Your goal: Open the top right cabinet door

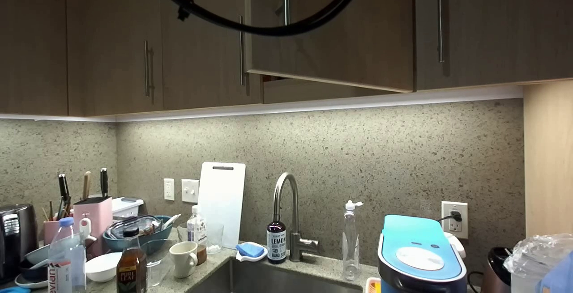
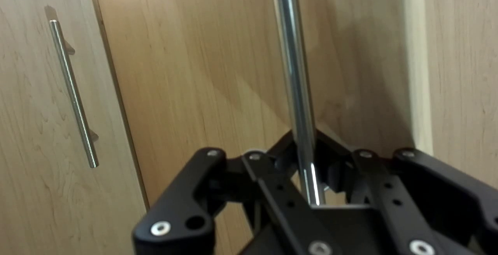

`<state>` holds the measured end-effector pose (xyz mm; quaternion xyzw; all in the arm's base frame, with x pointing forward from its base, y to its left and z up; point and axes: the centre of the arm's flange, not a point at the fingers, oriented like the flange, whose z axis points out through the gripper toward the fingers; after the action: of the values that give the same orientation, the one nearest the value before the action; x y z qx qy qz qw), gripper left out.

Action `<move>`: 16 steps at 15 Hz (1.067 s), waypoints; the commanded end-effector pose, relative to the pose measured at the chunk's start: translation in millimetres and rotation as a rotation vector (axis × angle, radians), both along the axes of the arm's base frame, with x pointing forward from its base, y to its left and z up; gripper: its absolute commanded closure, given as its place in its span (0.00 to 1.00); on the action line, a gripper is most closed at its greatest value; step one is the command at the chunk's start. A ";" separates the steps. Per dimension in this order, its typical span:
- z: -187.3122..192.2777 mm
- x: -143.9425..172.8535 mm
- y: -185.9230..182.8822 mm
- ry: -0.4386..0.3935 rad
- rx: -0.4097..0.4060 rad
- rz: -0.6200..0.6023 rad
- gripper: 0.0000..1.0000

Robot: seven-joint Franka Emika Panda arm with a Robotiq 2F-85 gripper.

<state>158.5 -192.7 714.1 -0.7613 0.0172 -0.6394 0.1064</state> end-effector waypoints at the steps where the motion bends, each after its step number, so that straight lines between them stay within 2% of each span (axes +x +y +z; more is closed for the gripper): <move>1: 11.0 -15.2 -31.5 -0.020 0.063 -0.134 0.98; 16: 10.4 -11.7 -32.4 -0.018 0.066 -0.133 0.98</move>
<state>158.6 -192.8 714.1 -0.7613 0.0171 -0.6394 0.1068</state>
